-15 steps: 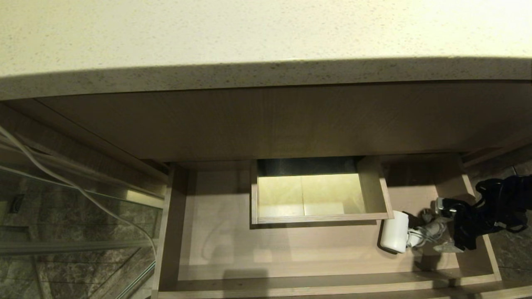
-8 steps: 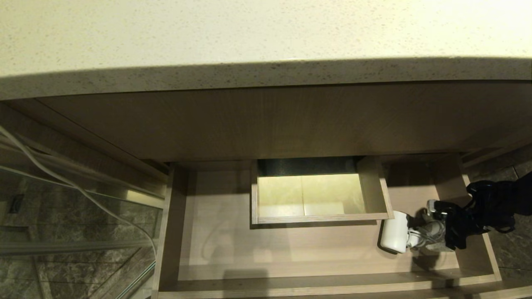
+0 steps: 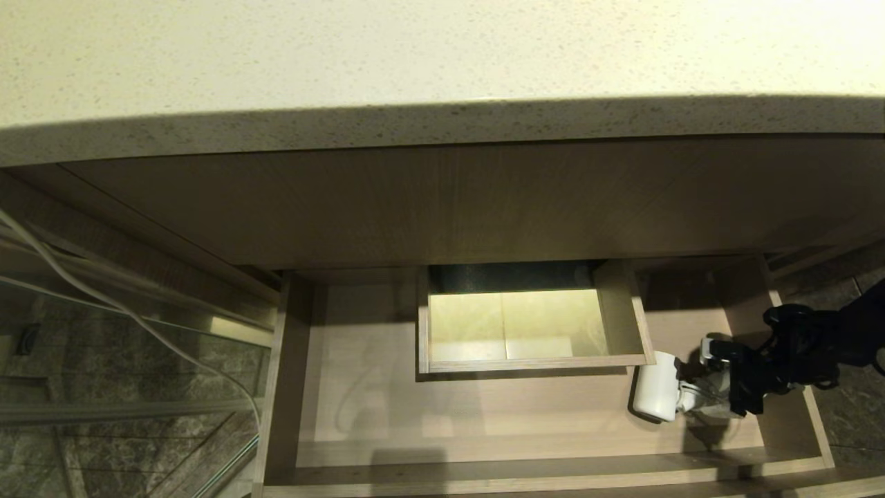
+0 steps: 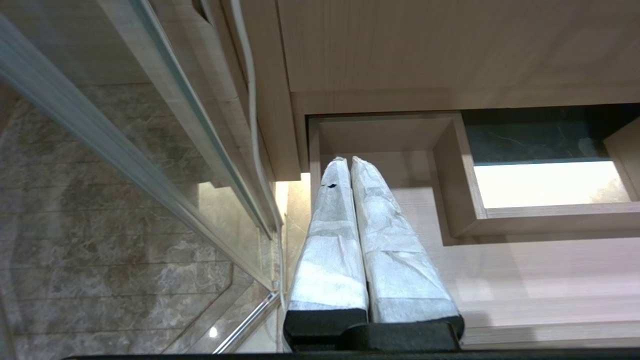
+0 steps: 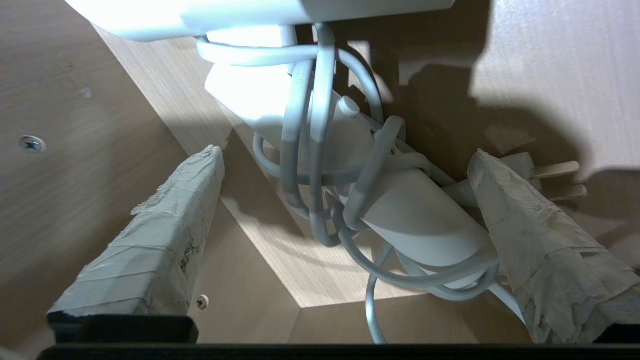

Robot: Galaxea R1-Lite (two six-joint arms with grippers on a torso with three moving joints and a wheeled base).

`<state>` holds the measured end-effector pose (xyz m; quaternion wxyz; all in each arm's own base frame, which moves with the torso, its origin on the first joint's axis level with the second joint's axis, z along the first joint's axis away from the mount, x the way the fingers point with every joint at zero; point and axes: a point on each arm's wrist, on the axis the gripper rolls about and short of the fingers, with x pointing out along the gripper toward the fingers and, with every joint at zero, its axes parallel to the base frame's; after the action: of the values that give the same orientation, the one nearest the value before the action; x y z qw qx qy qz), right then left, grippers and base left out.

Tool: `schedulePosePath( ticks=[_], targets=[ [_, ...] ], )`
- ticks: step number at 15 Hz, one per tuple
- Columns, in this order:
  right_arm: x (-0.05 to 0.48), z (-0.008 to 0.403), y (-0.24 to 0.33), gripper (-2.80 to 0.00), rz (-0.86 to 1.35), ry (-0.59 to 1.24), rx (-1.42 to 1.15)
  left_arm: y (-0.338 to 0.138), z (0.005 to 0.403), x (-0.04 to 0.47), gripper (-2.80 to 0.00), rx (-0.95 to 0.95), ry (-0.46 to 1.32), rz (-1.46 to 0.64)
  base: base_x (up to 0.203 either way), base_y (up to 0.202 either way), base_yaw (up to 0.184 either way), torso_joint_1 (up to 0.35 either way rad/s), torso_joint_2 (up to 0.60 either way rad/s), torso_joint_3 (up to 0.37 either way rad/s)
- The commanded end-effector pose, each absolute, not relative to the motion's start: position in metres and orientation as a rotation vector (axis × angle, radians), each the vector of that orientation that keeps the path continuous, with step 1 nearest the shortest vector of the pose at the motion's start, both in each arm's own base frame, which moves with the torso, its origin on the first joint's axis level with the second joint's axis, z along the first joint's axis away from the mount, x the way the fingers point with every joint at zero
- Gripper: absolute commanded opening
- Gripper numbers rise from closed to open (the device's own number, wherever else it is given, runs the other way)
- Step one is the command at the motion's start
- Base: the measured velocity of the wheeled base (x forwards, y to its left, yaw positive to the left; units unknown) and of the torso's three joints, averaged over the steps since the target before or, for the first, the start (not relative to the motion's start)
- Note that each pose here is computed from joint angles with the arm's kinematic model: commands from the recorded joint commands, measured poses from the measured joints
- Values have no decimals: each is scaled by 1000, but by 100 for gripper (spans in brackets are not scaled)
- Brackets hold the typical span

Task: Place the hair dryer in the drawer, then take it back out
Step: Take the hairdryer out

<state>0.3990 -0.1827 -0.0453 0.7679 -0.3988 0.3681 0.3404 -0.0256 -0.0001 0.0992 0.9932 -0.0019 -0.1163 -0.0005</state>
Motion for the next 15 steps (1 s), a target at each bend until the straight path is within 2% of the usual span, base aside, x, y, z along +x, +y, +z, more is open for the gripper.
schedulePosePath(
  ticks=[1,15],
  targets=[
    [399,-55,-182,0,758,809,-864,0,88,-22,-280,-4,-195,0,0,0,0,0,0,0],
    [412,-65,-176,0,745,748,-981,0,88,-22,-280,-4,-196,0,0,0,0,0,0,0]
  ],
)
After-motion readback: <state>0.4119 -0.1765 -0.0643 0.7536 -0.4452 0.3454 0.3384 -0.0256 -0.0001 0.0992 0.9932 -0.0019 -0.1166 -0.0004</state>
